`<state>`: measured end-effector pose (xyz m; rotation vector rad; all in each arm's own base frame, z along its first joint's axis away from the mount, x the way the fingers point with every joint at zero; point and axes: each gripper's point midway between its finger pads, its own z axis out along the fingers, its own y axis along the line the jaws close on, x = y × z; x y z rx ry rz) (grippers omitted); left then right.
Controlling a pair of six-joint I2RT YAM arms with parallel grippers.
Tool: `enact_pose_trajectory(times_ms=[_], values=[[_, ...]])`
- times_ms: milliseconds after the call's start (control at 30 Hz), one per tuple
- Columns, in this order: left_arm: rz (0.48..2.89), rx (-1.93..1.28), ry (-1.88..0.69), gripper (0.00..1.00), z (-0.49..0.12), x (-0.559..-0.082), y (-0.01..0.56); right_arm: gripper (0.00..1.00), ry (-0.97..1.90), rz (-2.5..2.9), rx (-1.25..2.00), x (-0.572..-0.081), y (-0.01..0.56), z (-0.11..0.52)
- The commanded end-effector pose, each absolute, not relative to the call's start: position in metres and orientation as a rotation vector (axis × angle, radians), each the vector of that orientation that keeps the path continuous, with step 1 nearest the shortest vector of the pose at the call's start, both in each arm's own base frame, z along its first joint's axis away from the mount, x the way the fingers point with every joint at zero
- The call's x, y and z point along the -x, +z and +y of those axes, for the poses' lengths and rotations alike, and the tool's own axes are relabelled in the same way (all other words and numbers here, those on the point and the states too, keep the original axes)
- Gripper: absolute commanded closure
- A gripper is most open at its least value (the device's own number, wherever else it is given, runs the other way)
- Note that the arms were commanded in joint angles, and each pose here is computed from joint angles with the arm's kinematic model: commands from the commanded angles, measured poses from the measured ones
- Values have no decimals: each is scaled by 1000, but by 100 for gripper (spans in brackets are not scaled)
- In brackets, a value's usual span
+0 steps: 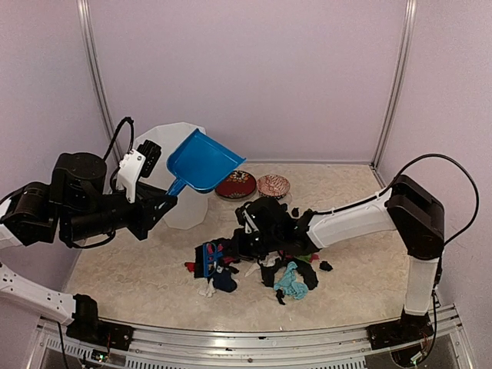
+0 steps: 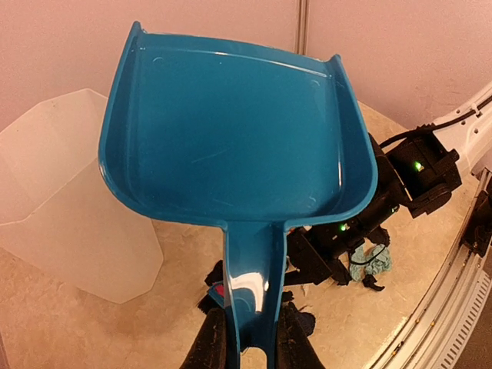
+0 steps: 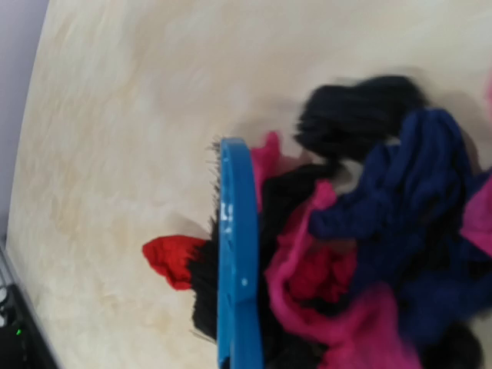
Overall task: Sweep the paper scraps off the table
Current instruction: Sweep the paper scraps at the center of the board.
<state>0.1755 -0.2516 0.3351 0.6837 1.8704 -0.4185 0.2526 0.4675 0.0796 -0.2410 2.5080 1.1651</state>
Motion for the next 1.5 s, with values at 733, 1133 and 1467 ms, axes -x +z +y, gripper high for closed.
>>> enact_pose_trajectory(times_ms=[733, 1133, 1467], values=[[1905, -748, -509, 100, -299, -189, 311, 100, 744, 2302, 15, -302, 159, 273], [2007, -722, -610, 100, -304, -179, 290, 100, 835, 2188, 204, -278, 217, 271], [2060, -671, -680, 100, -297, -169, 276, 100, 1073, 2122, 446, -235, 236, 289]])
